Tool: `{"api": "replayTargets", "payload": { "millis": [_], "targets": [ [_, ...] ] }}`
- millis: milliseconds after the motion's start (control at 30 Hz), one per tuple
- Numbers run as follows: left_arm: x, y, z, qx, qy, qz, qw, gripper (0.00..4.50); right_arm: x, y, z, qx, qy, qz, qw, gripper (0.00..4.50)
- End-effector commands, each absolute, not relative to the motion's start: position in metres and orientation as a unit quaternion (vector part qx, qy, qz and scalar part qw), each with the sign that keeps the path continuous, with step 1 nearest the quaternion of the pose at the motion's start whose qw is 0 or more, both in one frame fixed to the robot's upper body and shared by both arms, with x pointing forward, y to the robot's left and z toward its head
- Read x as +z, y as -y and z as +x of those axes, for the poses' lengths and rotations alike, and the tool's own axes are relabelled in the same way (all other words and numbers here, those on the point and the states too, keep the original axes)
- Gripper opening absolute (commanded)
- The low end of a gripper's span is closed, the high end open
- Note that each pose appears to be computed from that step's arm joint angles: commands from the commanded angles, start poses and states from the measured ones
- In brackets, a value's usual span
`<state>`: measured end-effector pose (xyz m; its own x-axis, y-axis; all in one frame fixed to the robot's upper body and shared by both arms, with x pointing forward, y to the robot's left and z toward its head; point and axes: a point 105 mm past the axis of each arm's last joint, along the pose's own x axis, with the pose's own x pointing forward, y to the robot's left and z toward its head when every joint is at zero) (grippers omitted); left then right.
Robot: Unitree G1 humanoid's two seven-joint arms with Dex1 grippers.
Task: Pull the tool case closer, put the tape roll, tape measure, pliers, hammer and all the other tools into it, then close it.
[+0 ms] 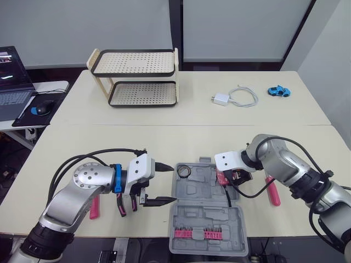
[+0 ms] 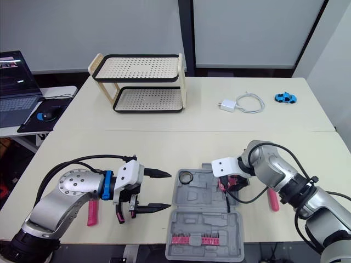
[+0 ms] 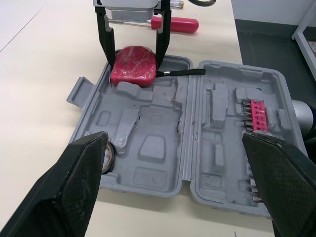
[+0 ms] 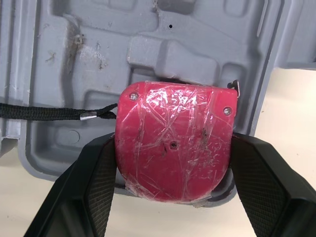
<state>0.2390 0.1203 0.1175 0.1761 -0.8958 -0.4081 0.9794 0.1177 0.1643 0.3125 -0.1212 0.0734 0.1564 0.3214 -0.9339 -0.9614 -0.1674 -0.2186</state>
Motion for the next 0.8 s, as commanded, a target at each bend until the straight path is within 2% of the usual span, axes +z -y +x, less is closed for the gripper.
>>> {"api": "replayTargets", "payload": {
  "millis": [33, 200, 333, 633, 800],
  "targets": [
    [0.121, -0.115, 0.234, -0.643, -0.088, 0.207, 0.732, 4.5, 0.082, 0.119, 0.318, 0.562, -0.297, -0.521, 0.57, 3.12],
    [0.119, -0.115, 0.233, -0.645, -0.087, 0.209, 0.73, 4.5, 0.083, 0.119, 0.319, 0.561, -0.294, -0.524, 0.57, 3.12],
    [0.118, -0.114, 0.232, -0.649, -0.086, 0.206, 0.727, 4.5, 0.089, 0.116, 0.32, 0.562, -0.281, -0.522, 0.577, 4.44],
    [0.117, -0.112, 0.23, -0.651, -0.088, 0.2, 0.727, 4.5, 0.118, 0.109, 0.301, 0.59, -0.254, -0.492, 0.588, 4.48],
    [0.118, -0.112, 0.231, -0.649, -0.088, 0.2, 0.729, 4.5, 0.127, 0.111, 0.297, 0.594, -0.232, -0.464, 0.615, 4.48]
  ]
}}
